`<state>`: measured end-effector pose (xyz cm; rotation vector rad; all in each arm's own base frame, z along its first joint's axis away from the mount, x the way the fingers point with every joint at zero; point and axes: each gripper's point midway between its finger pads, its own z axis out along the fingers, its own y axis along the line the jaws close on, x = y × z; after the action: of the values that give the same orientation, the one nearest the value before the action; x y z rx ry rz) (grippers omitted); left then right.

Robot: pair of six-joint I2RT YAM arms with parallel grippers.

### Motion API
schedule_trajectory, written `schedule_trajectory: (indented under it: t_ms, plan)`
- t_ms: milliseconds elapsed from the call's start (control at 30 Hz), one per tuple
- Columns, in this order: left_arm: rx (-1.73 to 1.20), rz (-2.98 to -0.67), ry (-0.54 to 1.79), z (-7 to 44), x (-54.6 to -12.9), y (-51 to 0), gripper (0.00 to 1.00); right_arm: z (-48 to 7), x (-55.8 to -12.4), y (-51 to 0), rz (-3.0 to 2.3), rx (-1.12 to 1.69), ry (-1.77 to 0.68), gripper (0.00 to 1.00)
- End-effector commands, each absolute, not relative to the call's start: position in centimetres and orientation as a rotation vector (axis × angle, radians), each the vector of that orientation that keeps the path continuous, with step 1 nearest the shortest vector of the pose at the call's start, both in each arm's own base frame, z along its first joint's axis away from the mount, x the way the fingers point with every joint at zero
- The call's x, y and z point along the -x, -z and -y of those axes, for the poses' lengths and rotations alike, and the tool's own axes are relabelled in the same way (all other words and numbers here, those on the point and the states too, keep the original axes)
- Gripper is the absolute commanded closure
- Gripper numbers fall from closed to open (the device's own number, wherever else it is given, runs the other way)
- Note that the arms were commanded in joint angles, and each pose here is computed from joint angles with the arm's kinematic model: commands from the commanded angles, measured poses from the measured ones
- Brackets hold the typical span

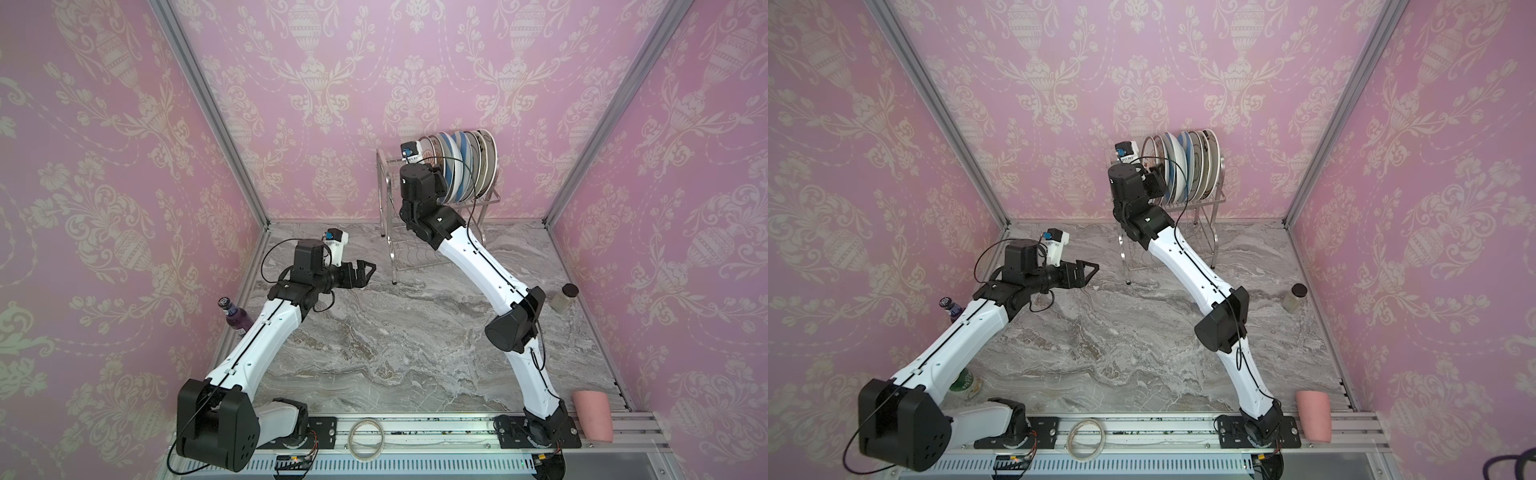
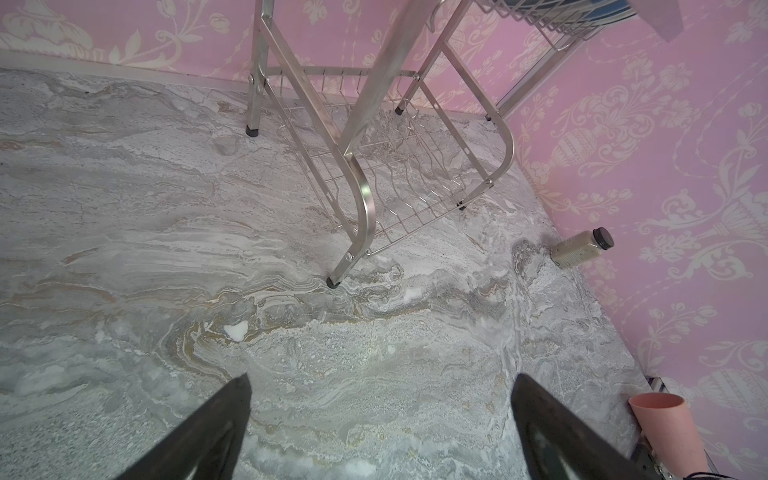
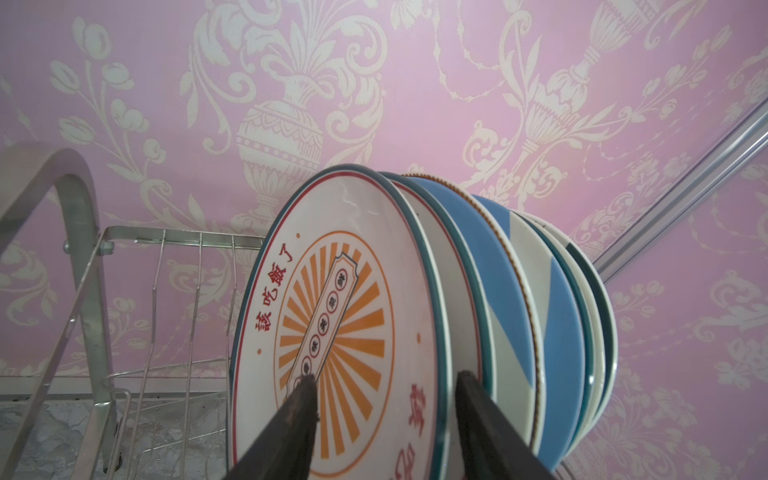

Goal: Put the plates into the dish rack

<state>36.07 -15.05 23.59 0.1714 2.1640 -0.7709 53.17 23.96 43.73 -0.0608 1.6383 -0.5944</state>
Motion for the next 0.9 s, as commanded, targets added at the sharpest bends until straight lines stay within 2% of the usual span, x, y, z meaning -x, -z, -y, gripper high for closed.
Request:
schedule_trajectory:
  t_ms: [0,267,500,667,767,867]
  plan:
    - [-0.163,-2.165,0.689,13.7,-36.6,-23.8,0.01,-22.9,-50.6,-47.3,-1.619,0.032,0.519,0.4]
    - [-0.12,-2.153,0.591,11.7,-37.3,-24.3,0.01,-21.9,-47.6,-49.2,-1.648,0.045,0.368,0.3]
    - [-0.007,-2.088,0.393,8.6,-38.2,-24.7,0.01,-17.4,-43.1,-49.0,-1.695,0.031,0.244,0.23]
    - [0.152,-2.043,0.225,4.3,-38.2,-23.7,0.01,-9.4,-38.7,-43.1,-1.824,-0.067,0.153,0.17]
    - [0.241,-1.996,0.113,1.3,-38.0,-21.6,0.01,-4.1,-36.2,-37.5,-1.886,-0.176,0.169,0.06]
    - [0.353,-1.967,-0.008,-2.1,-37.1,-18.5,0.01,-0.7,-34.0,-30.9,-1.92,-0.209,0.215,0.01]
